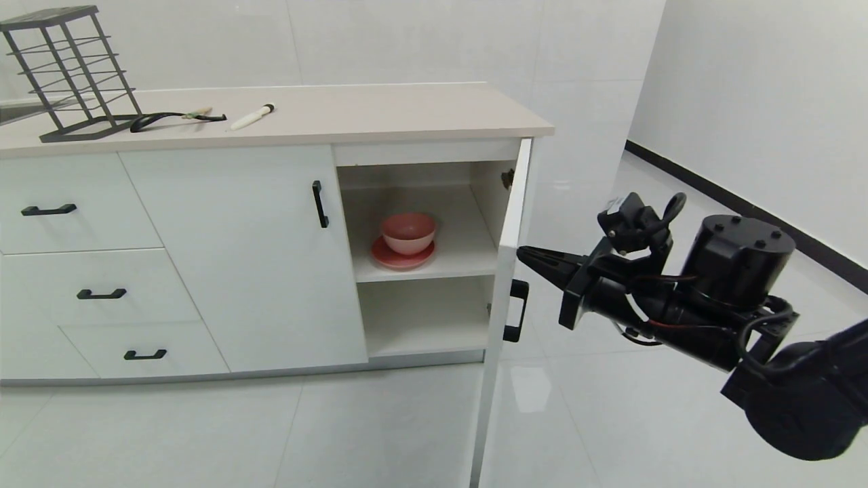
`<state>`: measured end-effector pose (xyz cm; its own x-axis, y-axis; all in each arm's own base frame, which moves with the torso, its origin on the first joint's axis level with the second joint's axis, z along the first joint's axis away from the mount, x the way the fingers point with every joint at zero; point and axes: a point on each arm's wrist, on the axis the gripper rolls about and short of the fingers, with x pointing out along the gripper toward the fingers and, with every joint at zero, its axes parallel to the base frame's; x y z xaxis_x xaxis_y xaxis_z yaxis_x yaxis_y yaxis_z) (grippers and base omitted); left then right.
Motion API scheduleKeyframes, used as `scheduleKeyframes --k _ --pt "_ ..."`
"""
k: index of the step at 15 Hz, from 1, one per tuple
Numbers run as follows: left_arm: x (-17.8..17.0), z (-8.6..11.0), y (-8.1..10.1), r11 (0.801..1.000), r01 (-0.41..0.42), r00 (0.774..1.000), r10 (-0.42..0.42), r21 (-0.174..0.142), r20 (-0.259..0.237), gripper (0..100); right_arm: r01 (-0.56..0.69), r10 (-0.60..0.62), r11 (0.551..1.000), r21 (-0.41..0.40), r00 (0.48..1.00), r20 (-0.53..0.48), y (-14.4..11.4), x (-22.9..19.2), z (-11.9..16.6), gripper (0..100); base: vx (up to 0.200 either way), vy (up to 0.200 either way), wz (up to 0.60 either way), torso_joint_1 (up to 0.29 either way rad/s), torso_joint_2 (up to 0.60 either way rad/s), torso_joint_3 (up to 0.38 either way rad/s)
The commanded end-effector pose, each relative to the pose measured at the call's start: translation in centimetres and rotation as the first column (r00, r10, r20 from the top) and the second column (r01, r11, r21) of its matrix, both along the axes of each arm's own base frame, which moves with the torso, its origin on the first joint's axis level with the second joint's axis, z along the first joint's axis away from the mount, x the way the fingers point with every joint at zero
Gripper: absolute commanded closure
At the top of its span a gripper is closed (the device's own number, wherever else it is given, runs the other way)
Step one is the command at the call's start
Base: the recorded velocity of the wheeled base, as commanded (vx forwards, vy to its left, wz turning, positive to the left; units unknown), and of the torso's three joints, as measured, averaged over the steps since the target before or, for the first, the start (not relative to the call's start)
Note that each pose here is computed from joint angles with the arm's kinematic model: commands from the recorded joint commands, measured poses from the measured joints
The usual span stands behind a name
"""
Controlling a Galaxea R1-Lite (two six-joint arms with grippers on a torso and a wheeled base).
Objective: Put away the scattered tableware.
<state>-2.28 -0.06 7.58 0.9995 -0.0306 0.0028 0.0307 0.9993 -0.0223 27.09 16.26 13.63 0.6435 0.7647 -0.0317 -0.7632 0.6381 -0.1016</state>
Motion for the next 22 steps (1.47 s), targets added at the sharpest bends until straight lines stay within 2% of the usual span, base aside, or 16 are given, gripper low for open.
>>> scheduleKeyframes --k 1,5,6,11,15,16,18,21,22 --pt "0.0 0.0 0.0 1.0 0.0 1.0 0.0 -0.001 0.0 0 -0.026 0.026 1.0 0.004 1.0 0.007 2.0 1.6 -1.3 100 0.0 0.0 0.0 0.0 0.0 0.0" --pt "0.0 0.0 0.0 1.0 0.0 1.0 0.0 -0.001 0.0 0 0.0 0.0 1.0 0.012 1.0 0.019 3.1 3.3 -1.9 100 0.0 0.0 0.0 0.0 0.0 0.0" --pt "0.0 0.0 0.0 1.0 0.0 1.0 0.0 -0.001 0.0 0 -0.006 0.004 0.999 0.033 0.999 0.051 4.3 5.0 -2.7 100 0.0 0.0 0.0 0.0 0.0 0.0" --pt "0.0 0.0 0.0 1.0 0.0 1.0 0.0 -0.001 0.0 0 -0.009 0.004 0.998 0.06 0.996 0.091 6.8 8.7 -5.5 100 0.0 0.0 0.0 0.0 0.0 0.0" --pt "0.0 0.0 0.0 1.0 0.0 1.0 0.0 -0.001 0.0 0 -0.012 -0.005 0.994 0.106 0.987 0.161 7.5 9.9 -5.2 100 0.0 0.0 0.0 0.0 0.0 0.0" --pt "0.0 0.0 0.0 1.0 0.0 1.0 0.0 -0.001 0.0 0 -0.013 -0.005 0.994 0.109 0.986 0.166 6.8 9.1 -4.3 100 0.0 0.0 0.0 0.0 0.0 0.0" --pt "0.0 0.0 0.0 1.0 0.0 1.0 0.0 -0.001 0.0 0 -0.012 -0.002 0.995 0.095 0.989 0.147 4.1 4.7 -1.9 100 0.0 0.0 0.0 0.0 0.0 0.0" --pt "0.0 0.0 0.0 1.0 0.0 1.0 0.0 -0.001 0.0 0 0.034 -0.039 0.998 0.05 0.995 0.088 -2.7 -3.9 0.4 100 0.0 0.0 0.0 0.0 0.0 0.0" --pt "0.0 0.0 0.0 1.0 0.0 1.0 0.0 -0.001 0.0 0 0.08 -0.082 0.996 0.035 0.994 0.071 -6.6 -9.1 0.6 100 0.0 0.0 0.0 0.0 0.0 0.0"
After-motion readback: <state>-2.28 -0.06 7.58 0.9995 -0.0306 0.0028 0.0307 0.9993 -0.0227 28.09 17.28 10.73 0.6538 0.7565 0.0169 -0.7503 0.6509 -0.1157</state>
